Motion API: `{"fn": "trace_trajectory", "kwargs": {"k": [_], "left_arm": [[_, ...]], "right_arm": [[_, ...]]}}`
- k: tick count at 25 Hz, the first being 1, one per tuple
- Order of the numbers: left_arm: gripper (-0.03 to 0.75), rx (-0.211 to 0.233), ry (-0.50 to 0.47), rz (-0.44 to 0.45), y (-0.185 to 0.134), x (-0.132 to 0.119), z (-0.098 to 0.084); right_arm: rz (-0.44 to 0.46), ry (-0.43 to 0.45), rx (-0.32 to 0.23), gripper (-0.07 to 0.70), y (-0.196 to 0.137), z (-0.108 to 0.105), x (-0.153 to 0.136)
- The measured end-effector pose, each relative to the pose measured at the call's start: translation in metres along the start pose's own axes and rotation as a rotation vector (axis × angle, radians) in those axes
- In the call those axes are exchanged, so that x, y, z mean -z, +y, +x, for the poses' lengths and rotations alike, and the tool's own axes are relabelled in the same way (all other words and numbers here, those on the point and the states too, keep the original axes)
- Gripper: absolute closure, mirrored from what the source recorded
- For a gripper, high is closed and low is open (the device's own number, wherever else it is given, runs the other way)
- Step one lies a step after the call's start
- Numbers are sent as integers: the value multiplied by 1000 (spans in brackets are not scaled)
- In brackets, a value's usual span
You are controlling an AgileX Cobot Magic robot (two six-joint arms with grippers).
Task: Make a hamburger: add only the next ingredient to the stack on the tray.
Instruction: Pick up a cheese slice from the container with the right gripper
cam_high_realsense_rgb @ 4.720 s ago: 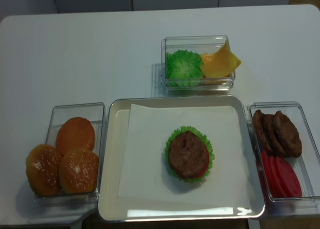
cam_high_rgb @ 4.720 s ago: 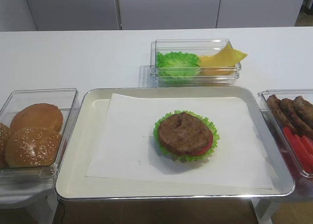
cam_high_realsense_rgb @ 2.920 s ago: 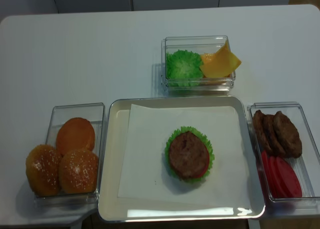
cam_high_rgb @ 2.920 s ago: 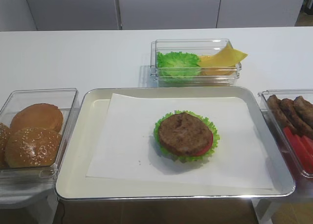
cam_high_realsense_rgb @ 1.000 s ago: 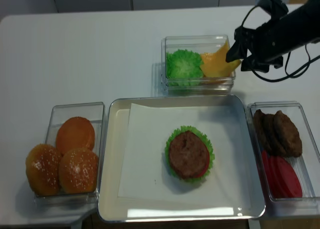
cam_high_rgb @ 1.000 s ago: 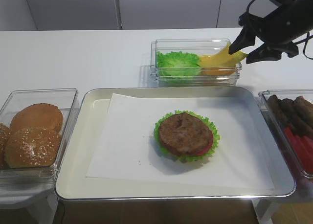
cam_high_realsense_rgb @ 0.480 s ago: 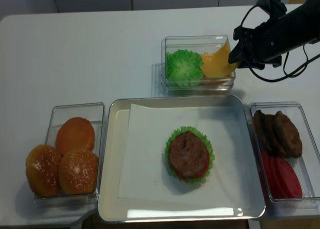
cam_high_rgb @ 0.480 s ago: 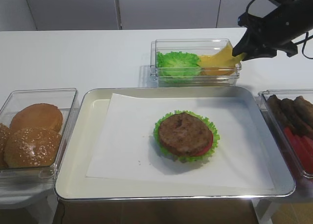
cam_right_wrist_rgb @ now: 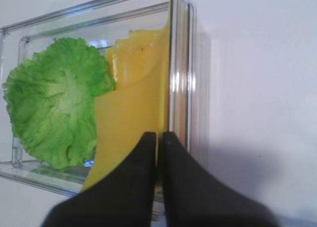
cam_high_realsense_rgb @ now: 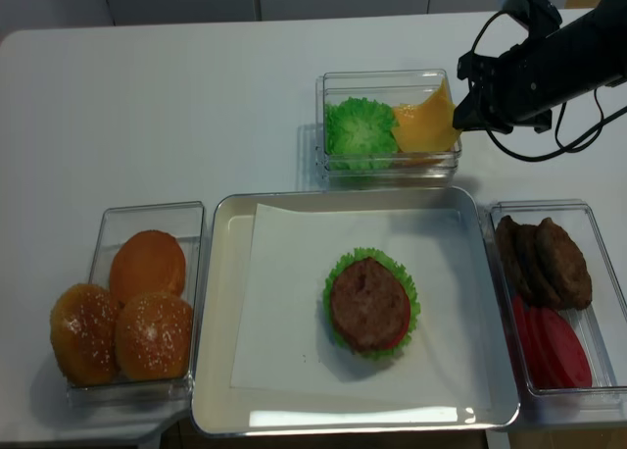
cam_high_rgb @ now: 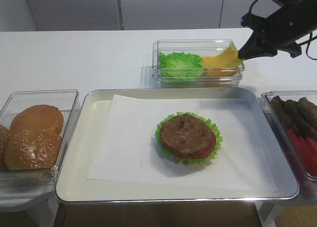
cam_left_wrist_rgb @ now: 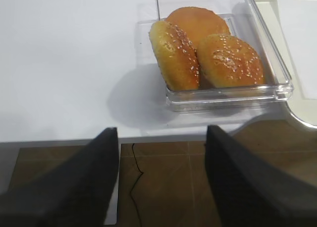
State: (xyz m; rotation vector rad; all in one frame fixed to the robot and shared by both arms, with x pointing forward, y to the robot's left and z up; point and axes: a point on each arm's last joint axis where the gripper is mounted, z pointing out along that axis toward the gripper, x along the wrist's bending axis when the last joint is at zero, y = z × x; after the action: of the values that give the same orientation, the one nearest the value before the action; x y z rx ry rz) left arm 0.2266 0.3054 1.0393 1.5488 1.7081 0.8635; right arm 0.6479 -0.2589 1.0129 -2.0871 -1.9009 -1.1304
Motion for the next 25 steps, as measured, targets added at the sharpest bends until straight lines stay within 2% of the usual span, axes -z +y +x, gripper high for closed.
{"fn": "trace_trajectory", "kwargs": {"k": [6, 8, 13, 16, 25], "left_arm": [[304, 0, 0, 0, 0, 0, 0], [304, 0, 0, 0, 0, 0, 0], [304, 0, 0, 0, 0, 0, 0], [304, 0, 0, 0, 0, 0, 0], [304, 0, 0, 0, 0, 0, 0]], "right_arm": [[2, 3, 7, 604, 0, 1, 1], [-8, 6, 26, 605, 0, 5, 6], [-47, 22, 69, 605, 2, 20, 28], [-41, 37, 87, 605, -1, 27, 37], [-61, 65, 194, 605, -13, 62, 91]]}}
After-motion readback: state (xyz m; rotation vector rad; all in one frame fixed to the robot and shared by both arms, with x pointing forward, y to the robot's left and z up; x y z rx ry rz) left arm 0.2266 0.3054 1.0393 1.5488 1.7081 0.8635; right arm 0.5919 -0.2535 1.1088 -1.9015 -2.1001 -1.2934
